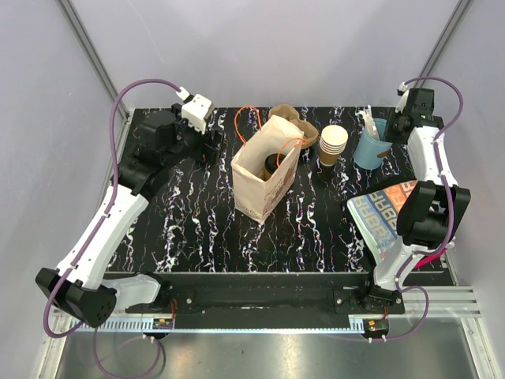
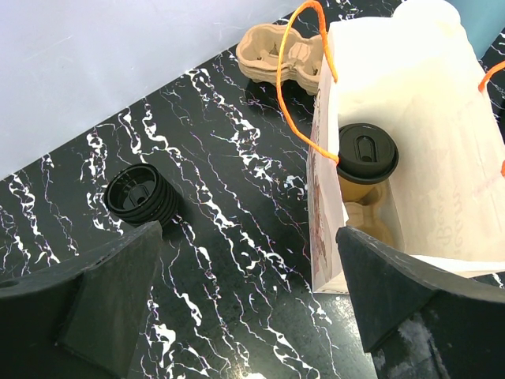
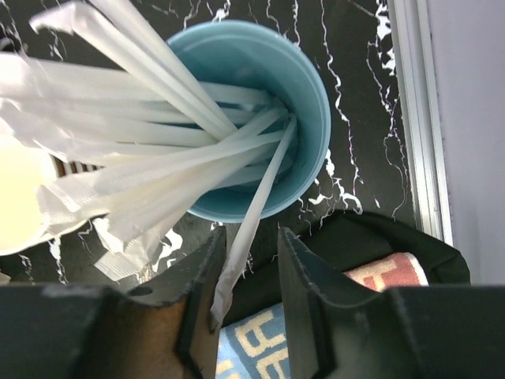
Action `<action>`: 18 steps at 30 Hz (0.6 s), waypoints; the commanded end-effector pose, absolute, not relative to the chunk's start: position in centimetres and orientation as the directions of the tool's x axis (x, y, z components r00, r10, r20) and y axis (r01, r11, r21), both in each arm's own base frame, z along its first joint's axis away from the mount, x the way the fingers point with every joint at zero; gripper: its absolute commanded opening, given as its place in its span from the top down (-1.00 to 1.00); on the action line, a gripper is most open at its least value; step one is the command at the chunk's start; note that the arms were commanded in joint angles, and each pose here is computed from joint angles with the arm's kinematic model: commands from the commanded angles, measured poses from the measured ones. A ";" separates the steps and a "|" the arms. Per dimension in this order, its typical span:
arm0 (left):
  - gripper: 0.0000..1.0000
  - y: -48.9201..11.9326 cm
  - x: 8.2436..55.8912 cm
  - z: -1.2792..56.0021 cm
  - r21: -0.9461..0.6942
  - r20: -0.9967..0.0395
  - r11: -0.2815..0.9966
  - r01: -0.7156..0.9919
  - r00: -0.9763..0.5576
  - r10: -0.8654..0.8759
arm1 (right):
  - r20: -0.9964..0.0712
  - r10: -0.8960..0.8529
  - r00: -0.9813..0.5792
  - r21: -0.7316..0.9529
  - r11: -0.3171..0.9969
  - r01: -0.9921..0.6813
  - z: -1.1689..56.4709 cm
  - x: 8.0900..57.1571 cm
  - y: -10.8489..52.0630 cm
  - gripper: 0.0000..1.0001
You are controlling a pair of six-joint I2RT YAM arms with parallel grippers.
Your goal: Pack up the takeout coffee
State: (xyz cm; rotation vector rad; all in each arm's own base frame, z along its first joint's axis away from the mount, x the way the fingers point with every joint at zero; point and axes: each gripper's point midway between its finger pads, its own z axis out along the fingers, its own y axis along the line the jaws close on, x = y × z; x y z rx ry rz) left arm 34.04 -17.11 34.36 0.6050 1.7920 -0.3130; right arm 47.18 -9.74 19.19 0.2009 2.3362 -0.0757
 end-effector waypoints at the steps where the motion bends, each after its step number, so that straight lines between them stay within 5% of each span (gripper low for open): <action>1: -0.98 -17.5 34.4 35.8 0.086 -0.966 0.828 0.555 -0.155 0.205 | -0.725 0.099 -0.681 -0.020 0.986 0.164 20.2 46.6 -9.9 0.34; 18: -0.98 -17.7 34.4 35.3 0.078 -0.964 0.823 0.562 -0.167 0.205 | -0.770 0.051 -0.636 -0.097 0.976 0.196 22.3 48.1 -11.7 0.48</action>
